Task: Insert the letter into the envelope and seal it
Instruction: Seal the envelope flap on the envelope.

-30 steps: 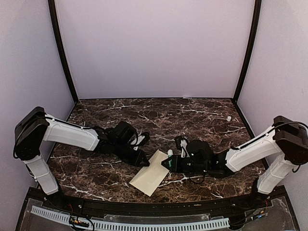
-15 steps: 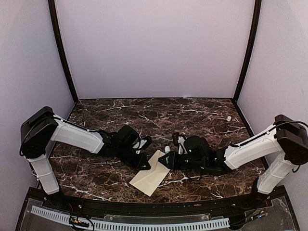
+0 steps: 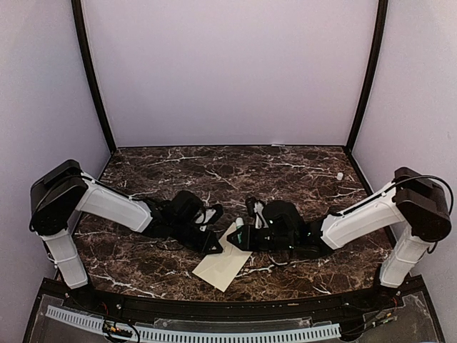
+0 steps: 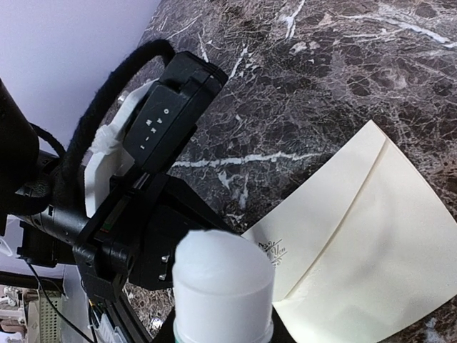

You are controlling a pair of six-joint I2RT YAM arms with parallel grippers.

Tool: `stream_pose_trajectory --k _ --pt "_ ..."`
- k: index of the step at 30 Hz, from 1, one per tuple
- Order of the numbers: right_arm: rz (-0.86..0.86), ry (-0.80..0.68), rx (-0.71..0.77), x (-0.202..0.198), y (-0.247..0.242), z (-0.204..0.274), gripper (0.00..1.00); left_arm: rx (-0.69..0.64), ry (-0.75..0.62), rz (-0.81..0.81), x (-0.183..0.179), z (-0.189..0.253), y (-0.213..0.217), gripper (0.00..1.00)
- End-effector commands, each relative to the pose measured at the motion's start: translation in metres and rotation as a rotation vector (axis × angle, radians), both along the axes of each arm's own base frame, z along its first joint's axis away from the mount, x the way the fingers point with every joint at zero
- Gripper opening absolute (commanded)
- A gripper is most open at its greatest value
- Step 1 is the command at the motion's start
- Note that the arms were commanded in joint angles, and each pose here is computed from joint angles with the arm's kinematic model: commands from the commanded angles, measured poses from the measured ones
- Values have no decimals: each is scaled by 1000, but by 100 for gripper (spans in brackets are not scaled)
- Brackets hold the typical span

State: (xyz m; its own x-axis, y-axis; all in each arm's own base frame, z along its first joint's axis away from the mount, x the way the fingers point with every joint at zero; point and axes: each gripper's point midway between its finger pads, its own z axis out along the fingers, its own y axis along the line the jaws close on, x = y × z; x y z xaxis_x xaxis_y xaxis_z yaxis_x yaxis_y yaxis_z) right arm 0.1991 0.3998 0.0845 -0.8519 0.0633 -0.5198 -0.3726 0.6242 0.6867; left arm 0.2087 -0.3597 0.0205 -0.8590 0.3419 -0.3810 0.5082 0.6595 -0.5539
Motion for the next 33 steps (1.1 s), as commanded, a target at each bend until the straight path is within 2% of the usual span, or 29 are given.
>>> stream_pose_trajectory --k 1,21,33 --pt "24 -13 19 6 13 5 0 64 49 2 -17 -16 17 4" --pt "15 98 -84 12 26 -50 0 45 29 -16 -25 -2 20 4" --pt "31 126 -98 6 23 -60 0 54 86 -18 -59 -10 48 4"
